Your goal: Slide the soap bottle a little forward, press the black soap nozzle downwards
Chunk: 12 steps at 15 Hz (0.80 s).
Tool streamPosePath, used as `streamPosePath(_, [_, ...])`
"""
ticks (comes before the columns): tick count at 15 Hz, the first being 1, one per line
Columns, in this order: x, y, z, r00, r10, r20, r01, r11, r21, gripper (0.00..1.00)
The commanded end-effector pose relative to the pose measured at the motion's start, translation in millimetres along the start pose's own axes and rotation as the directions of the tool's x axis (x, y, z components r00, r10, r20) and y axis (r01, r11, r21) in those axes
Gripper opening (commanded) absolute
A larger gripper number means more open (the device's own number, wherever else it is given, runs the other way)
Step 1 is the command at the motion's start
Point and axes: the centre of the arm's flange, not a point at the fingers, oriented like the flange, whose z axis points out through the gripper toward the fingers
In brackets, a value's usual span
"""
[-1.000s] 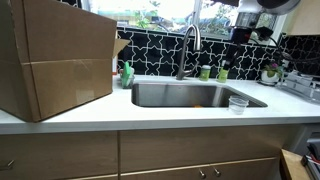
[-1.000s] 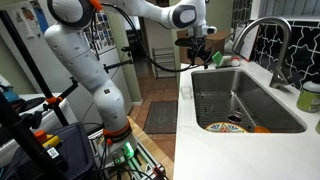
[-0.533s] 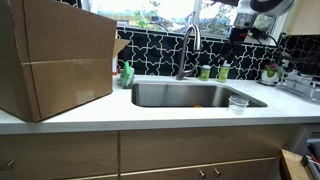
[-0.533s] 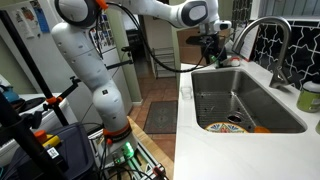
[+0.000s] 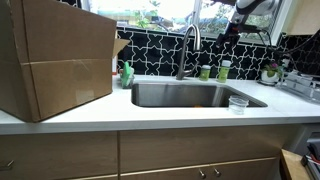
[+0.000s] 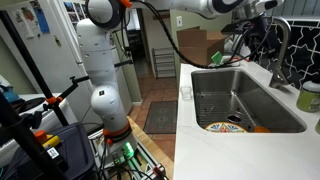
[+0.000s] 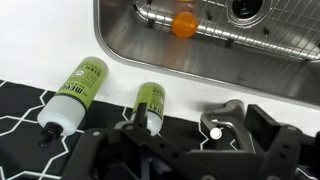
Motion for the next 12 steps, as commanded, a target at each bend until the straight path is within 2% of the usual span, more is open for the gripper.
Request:
streamPosePath(1, [4.3,-0.8,2.8,1.0,0.006,-0.001,-0.006,1.0,-0.005,1.0])
streamPosePath(3, [7.5,-3.6,6.4,1.0,0.01,0.0,-0.01,1.0,-0.008,1.0])
streamPosePath(5, [33.0,4.0,21.8,0.988,0.143,0.053,-0.141,0.989,-0.043,1.0])
streamPosePath(6, [49.1,13.3,38.7,0.979,0.2,0.047,-0.197,0.979,-0.049,1.0])
streamPosePath(10, [74.6,31.3,80.5,0.918,0.393,0.053,-0.389,0.918,-0.082,1.0])
streamPosePath(12, [87.2,35.6,100.2,0.89,0.453,0.055,-0.448,0.89,-0.085,1.0])
